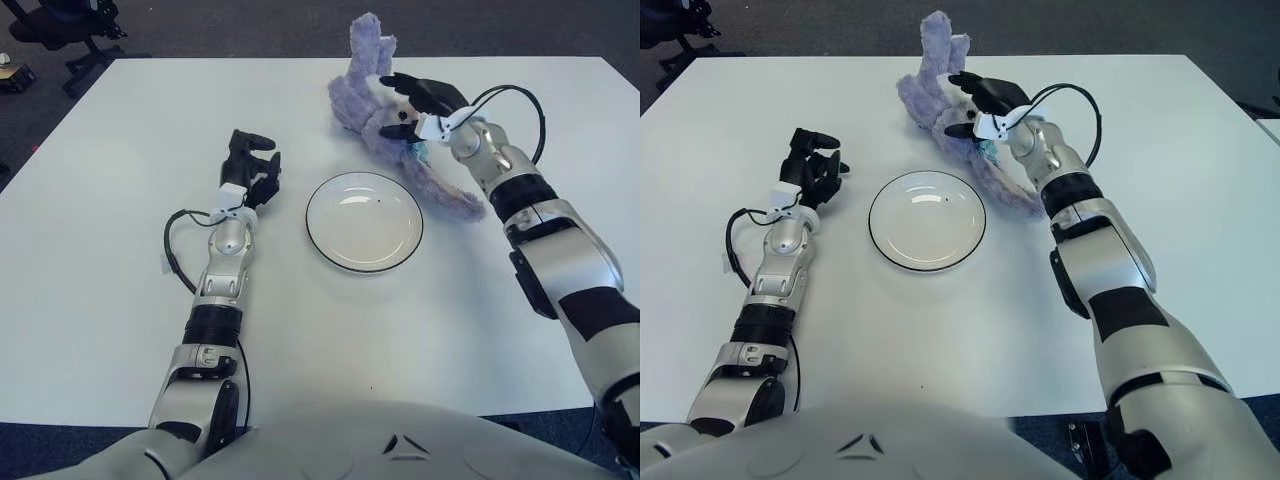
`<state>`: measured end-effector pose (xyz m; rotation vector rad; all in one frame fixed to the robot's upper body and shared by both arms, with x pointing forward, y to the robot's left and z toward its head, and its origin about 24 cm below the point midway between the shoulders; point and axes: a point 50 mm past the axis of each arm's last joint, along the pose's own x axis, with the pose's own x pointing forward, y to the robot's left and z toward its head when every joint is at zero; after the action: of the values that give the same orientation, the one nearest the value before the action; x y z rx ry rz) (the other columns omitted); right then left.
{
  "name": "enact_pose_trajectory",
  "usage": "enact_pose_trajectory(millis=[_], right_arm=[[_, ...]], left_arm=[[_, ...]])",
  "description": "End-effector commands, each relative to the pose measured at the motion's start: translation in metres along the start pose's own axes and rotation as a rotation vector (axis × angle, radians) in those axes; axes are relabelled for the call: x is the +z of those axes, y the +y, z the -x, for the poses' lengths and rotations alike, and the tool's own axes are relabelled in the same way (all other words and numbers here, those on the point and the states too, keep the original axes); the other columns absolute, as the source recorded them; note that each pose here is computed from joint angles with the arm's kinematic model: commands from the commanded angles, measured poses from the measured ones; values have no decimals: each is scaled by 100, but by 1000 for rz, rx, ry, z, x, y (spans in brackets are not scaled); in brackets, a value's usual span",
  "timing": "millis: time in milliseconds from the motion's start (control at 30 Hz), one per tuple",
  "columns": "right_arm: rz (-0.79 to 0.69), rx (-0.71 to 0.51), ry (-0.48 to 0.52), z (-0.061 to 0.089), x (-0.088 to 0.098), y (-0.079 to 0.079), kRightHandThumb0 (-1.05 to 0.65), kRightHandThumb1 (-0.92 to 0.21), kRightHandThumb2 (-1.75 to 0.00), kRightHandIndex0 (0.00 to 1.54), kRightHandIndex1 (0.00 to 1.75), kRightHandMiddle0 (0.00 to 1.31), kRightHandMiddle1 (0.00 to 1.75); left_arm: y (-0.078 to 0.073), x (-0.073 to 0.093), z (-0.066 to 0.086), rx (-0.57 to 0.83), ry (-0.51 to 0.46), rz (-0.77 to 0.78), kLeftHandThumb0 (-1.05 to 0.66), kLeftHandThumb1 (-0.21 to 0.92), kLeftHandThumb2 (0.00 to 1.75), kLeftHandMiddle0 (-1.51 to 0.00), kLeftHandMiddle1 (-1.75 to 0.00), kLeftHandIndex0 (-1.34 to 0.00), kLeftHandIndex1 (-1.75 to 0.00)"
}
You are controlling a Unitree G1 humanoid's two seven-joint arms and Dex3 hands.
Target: Put the doll into the plate.
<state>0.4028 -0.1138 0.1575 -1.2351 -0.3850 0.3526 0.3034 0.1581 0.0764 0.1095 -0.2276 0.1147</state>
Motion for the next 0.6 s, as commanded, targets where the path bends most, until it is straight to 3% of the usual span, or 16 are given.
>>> enact_pose_trajectory(millis=[0, 567], right_arm=[[83, -21, -23, -2, 2, -8, -88, -92, -44, 25, 0, 23, 11], [181, 32, -19, -2, 1, -1, -88, -92, -44, 16, 0, 23, 8]], left_arm=[[1, -4, 2, 9, 13, -8, -35, 92, 49, -49, -156, -22, -172], [2, -4, 1, 8, 9, -9, -35, 92, 49, -50, -157, -22, -172]])
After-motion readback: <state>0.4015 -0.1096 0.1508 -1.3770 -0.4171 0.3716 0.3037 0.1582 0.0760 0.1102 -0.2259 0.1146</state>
